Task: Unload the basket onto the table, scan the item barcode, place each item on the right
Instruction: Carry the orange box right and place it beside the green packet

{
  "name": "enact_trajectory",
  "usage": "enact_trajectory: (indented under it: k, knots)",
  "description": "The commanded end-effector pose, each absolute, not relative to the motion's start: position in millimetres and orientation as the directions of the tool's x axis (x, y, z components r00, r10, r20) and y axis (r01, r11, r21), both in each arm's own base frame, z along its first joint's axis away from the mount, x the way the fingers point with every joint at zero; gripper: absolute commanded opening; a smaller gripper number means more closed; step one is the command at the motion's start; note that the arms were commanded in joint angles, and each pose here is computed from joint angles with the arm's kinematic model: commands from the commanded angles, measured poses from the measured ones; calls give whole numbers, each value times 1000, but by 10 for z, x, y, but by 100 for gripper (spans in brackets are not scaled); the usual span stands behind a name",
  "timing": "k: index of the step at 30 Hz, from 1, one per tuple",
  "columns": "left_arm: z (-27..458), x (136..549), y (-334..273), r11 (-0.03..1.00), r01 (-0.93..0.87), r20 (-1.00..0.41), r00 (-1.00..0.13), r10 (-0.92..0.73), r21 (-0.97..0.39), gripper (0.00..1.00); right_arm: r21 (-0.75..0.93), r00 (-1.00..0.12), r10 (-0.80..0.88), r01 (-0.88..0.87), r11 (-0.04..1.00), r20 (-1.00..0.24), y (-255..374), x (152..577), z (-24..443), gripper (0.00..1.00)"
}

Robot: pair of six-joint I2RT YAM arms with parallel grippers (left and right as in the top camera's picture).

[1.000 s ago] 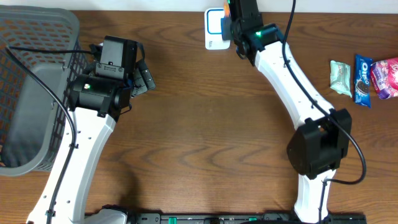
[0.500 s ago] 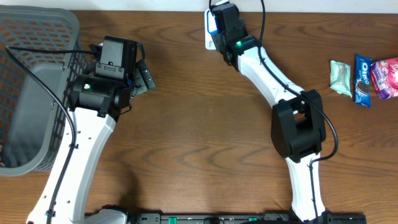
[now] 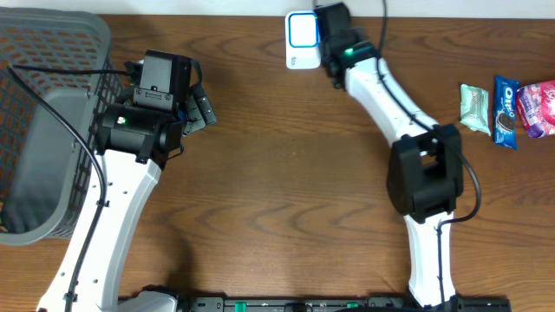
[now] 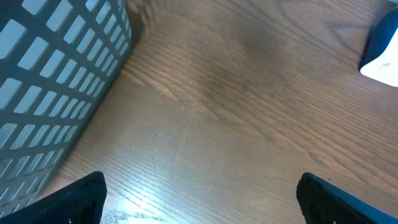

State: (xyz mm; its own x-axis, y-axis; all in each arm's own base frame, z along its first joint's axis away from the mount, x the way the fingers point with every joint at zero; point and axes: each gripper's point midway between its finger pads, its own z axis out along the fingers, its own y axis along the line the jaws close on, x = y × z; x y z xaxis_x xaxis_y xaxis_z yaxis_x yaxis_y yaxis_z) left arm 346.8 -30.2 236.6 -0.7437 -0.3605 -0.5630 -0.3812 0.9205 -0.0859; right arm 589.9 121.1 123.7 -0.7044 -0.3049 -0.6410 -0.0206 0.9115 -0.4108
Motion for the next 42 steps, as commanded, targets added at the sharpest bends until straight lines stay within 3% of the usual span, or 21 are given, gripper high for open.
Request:
enact_trajectory:
  k: [1, 4, 9, 13, 14, 16, 19, 20, 21, 22, 31, 42]
  knots:
    - [2358, 3469, -289, 919, -386, -561, -744, -362, -82, 98, -569, -732, -220, 267, 778, -644, 275, 5840, 1684, 1]
    - [2358, 3469, -289, 919, -386, -561, -744, -362, -82, 98, -657, -798, -184, 314, 685, -574, -221, 5667, 1679, 1]
    - [2358, 3469, -289, 919, -386, -561, -744, -362, -82, 98, -717, -895, -93, 284, 636, -437, -918, 5362, 1517, 1]
    - [2358, 3469, -289, 919, -386, -561, -744, -362, -82, 98, -726, -918, -7, 309, 615, -396, -1391, 5180, 1420, 3]
    - [2358, 3469, -289, 919, -386, -561, -744, -362, -82, 98, -728, -923, 10, 310, 612, -385, -1480, 5136, 1399, 17]
    - [2358, 3469, -289, 919, -386, -561, -744, -362, -82, 98, -719, -931, 39, 305, 624, -362, -1607, 5059, 1346, 57]
    - [2358, 3469, -289, 919, -386, -561, -744, -362, -82, 98, -681, -924, 105, 345, 646, -368, -1734, 4972, 1270, 62]
    - [2358, 3469, -289, 919, -386, -561, -744, -362, -82, 98, -666, -920, 127, 358, 654, -370, -1758, 4943, 1242, 74]
    - [2358, 3469, -289, 919, -386, -561, -744, -362, -82, 98, -651, -915, 150, 374, 661, -374, -1774, 4919, 1216, 93]
    - [2358, 3469, -289, 919, -386, -561, -744, -362, -82, 98, -632, -908, 175, 393, 668, -380, -1778, 4896, 1188, 99]
    - [2358, 3469, -289, 919, -386, -561, -744, -362, -82, 98, -509, -888, 274, 440, 740, -370, -1604, 4835, 1001, 99]
    - [2358, 3469, -289, 919, -386, -561, -744, -362, -82, 98, -200, -910, 282, 351, 915, -304, -914, 4999, 736, 99]
